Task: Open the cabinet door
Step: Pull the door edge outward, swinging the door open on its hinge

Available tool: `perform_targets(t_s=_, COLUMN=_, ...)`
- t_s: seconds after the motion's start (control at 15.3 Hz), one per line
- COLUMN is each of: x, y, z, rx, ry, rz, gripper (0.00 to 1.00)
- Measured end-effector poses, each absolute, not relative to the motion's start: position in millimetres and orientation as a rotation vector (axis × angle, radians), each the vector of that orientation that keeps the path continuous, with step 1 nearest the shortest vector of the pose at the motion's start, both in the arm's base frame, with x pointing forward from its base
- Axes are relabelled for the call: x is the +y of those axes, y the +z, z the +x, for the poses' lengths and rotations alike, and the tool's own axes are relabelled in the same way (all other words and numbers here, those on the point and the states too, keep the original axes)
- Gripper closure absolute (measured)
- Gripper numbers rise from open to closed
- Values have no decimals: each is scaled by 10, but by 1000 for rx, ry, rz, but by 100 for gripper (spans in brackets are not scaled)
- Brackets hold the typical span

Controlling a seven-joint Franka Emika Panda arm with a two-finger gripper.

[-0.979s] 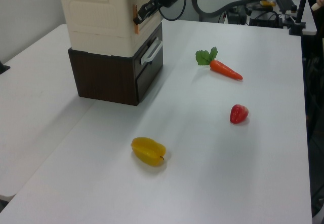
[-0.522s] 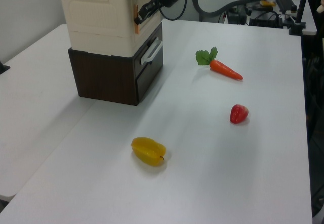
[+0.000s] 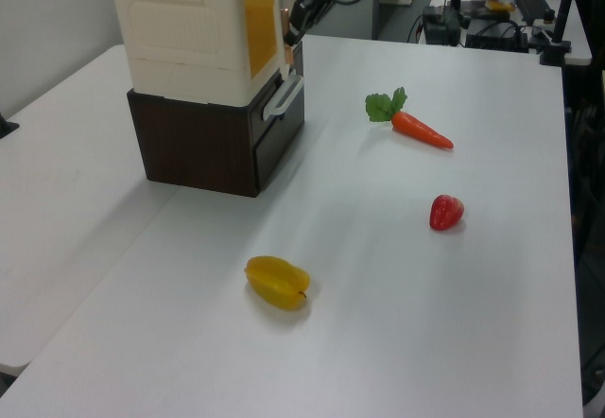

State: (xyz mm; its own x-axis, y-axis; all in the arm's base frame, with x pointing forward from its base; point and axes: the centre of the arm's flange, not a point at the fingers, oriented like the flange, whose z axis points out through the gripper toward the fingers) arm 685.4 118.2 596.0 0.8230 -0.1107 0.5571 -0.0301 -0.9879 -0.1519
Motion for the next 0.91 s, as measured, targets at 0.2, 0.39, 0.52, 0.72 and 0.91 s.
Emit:
perform_targets(t_s=0.2, x=994, y=6036, z=6698, rx=131, ry=-721, rz=-2912, gripper=85)
perform_targets(t_s=0.39, x=679, y=6126, z=6487, rx=156, ry=-528, rz=-2953, gripper=96)
perform_targets(t_s=0.52, x=398, y=6183, z=6351, rx=164, ry=-422, rz=-2972, gripper=96)
perform_targets(t_s=0.72, x=-79, y=6238, z=6162, rx=195, ry=-287, rz=-2989, gripper=70)
perform_targets(t_s=0.91, x=-441, y=6261, z=5979, rx=254, ry=-164, rz=-3002, gripper=41)
